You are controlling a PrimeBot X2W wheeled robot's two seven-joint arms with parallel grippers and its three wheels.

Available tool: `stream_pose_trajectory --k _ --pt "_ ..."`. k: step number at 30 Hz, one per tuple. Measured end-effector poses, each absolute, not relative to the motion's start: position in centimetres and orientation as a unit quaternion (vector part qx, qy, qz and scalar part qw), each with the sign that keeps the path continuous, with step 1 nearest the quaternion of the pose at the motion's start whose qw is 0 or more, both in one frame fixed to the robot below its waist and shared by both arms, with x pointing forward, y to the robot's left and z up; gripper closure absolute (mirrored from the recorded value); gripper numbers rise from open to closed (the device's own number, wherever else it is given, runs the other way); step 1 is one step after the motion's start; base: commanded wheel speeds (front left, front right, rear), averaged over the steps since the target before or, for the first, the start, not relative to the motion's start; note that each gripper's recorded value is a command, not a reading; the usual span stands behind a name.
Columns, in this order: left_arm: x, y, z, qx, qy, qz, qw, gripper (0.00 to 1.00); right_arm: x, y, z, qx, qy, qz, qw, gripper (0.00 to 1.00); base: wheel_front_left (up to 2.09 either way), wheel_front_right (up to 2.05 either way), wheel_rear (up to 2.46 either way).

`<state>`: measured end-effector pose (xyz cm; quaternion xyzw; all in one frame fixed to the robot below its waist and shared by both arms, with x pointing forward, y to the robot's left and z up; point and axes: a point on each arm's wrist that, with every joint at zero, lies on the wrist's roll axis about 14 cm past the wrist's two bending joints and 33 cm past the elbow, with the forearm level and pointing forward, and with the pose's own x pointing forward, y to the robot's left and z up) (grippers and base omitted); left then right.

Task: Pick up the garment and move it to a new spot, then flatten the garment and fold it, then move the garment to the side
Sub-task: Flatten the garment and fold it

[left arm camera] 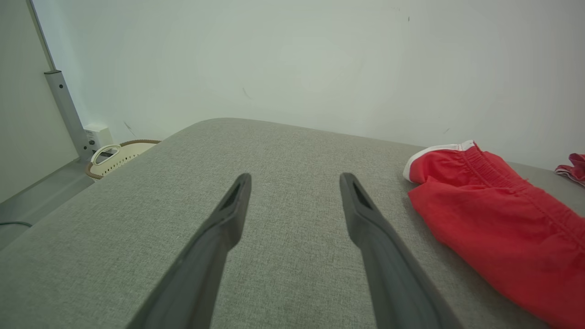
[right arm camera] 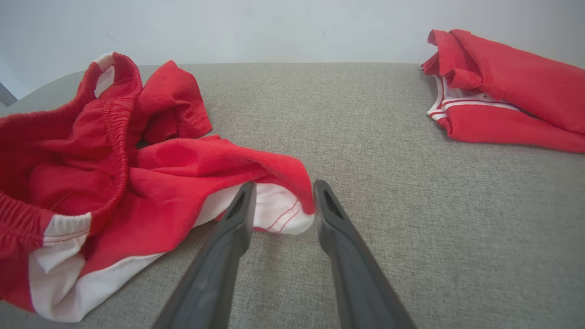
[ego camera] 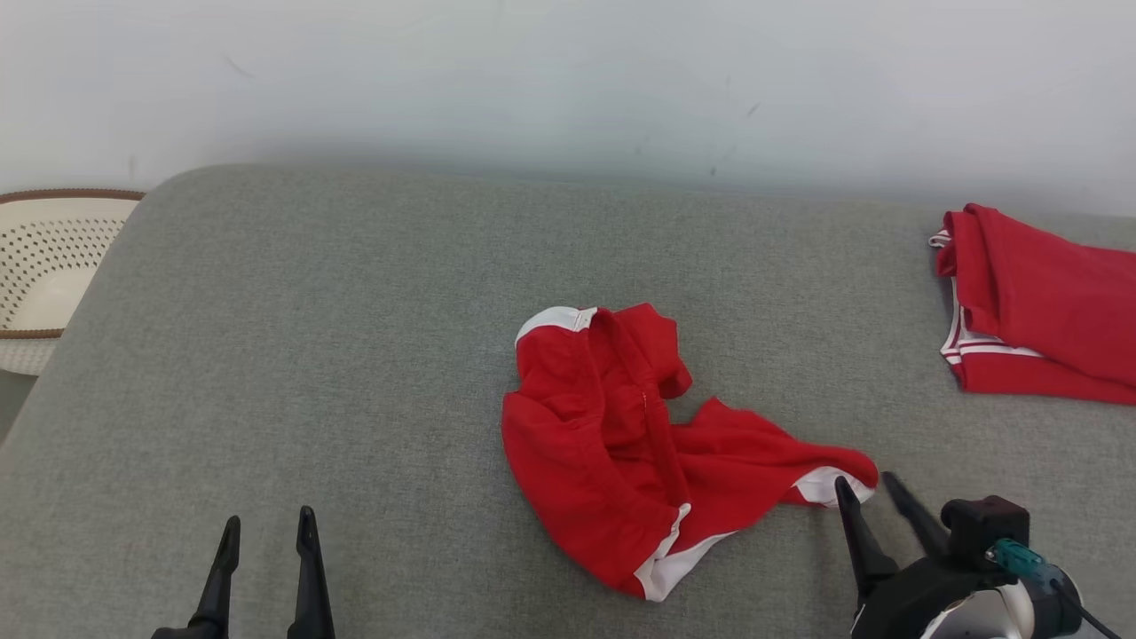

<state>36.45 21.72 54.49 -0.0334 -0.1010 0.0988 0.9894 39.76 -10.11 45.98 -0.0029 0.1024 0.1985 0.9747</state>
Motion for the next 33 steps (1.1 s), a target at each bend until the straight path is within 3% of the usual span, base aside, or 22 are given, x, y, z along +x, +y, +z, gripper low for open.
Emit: stream_pose_trajectory --k 14,22,33 --pt "37.0 20.3 55.0 -0.036 -0.108 0.076 0.991 0.0 39.6 -10.3 51.3 0.027 -0.026 0.174 0.984 0.0 0.0 0.0 0.0" --pt "37.2 19.3 55.3 -0.038 -0.112 0.055 0.991 0.0 37.6 -9.7 50.9 0.055 -0.032 0.166 0.984 0.0 0.0 0.0 0.0" --pt "39.3 10.8 56.4 -0.044 -0.122 -0.088 0.988 0.0 37.1 -10.2 50.7 0.055 -0.031 0.152 0.986 0.0 0.0 0.0 0.0"
